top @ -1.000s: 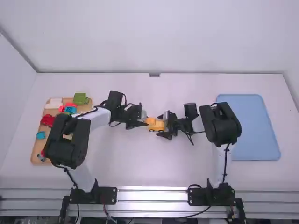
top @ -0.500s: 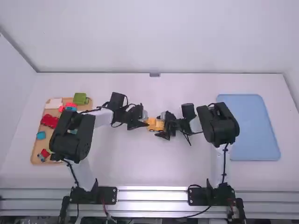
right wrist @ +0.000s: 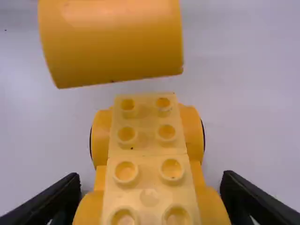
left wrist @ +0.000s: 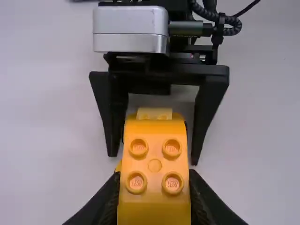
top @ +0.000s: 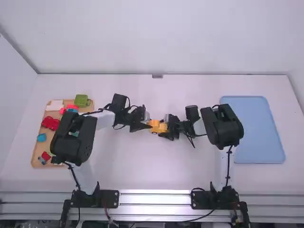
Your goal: Assemble lego blocks to make yellow taxi
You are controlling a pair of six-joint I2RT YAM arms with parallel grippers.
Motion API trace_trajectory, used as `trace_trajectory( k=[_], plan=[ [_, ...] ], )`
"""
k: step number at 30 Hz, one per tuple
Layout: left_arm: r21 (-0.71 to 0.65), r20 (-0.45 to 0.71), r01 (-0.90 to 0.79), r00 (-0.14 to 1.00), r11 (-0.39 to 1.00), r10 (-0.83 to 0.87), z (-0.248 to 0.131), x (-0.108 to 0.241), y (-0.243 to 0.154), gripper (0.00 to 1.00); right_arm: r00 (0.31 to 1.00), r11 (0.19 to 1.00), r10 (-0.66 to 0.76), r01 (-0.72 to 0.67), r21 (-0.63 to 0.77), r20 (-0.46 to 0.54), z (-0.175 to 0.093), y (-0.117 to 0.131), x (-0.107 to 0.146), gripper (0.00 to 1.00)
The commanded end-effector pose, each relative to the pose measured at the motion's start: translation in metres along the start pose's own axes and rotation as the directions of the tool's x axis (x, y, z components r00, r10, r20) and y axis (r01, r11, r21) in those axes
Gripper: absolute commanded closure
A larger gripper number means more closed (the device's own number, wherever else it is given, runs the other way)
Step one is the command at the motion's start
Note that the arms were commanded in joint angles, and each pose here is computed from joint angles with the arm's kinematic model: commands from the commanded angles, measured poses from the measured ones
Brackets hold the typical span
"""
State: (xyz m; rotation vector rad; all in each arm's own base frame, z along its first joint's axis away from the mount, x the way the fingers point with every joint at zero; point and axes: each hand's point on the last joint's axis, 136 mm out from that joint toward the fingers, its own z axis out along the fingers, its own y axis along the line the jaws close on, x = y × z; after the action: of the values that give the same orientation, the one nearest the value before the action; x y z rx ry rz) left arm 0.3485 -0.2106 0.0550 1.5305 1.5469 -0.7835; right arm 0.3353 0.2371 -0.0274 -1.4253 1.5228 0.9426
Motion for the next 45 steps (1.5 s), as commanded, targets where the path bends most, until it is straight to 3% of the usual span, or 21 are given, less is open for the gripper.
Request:
trace_trajectory(
  k=[1,7,9,17,19,21,25,29,32,36,39,41,45],
  plan=[
    [0.019,0.025,0.016,1.000,1.000,-0.016,0.001,-0.001,-0.002,0.85,1.000,1.000,-0.005,0.005,-0.016,0.010,0.001,0.003,0.004,0.33],
    [0.041,0.051,0.026,0.998,0.999,-0.028,0.005,0.001,-0.005,0.85,1.000,1.000,-0.009,0.010,-0.020,0.008,0.002,0.004,0.004,0.63],
    [0.037,0.057,0.016,0.998,0.999,-0.018,0.006,-0.001,-0.004,0.86,1.000,1.000,-0.010,0.010,-0.023,0.008,0.003,0.005,0.003,0.64],
    [0.045,0.066,-0.010,0.998,0.999,0.007,0.012,-0.004,-0.006,0.89,1.000,1.000,-0.013,0.013,-0.029,0.008,0.005,0.007,0.003,0.64],
    [0.049,0.082,-0.018,0.997,0.999,0.013,0.015,-0.003,-0.005,0.89,1.000,1.000,-0.012,0.012,-0.029,0.008,0.005,0.007,0.003,0.54],
    [0.051,0.083,-0.013,0.997,0.999,0.008,0.019,-0.001,-0.005,0.90,1.000,0.999,-0.013,0.013,-0.029,0.008,0.005,0.007,0.003,0.50],
    [0.046,0.089,0.042,0.995,0.998,-0.046,0.027,0.004,-0.001,0.94,1.000,1.000,-0.012,0.012,-0.029,0.008,0.005,0.007,0.003,0.50],
    [0.043,0.086,0.037,0.995,0.998,-0.041,0.028,0.005,0.000,0.96,1.000,0.999,-0.013,0.013,-0.029,0.009,0.005,0.007,0.002,0.29],
    [0.038,0.086,0.039,0.995,0.999,-0.042,0.027,0.006,0.001,0.98,1.000,0.999,-0.015,0.015,-0.031,0.012,0.005,0.007,0.002,0.24],
    [0.047,0.086,0.040,0.995,0.998,-0.044,0.029,0.005,-0.001,0.98,0.998,0.998,-0.012,0.016,-0.057,0.061,0.001,0.010,-0.005,0.25],
    [0.044,0.087,0.041,0.995,0.998,-0.045,0.029,0.004,0.000,0.98,0.996,0.998,0.001,0.005,-0.062,0.093,-0.007,0.009,-0.008,0.38],
    [0.044,0.087,0.041,0.995,0.998,-0.045,0.029,0.004,0.000,0.98,0.996,0.998,0.009,-0.003,-0.056,0.091,-0.009,0.008,-0.006,0.41],
    [0.045,0.087,0.046,0.995,0.998,-0.050,0.028,0.004,0.000,0.98,0.997,0.998,-0.002,0.007,-0.057,0.081,-0.010,0.013,-0.001,0.38]
  ],
)
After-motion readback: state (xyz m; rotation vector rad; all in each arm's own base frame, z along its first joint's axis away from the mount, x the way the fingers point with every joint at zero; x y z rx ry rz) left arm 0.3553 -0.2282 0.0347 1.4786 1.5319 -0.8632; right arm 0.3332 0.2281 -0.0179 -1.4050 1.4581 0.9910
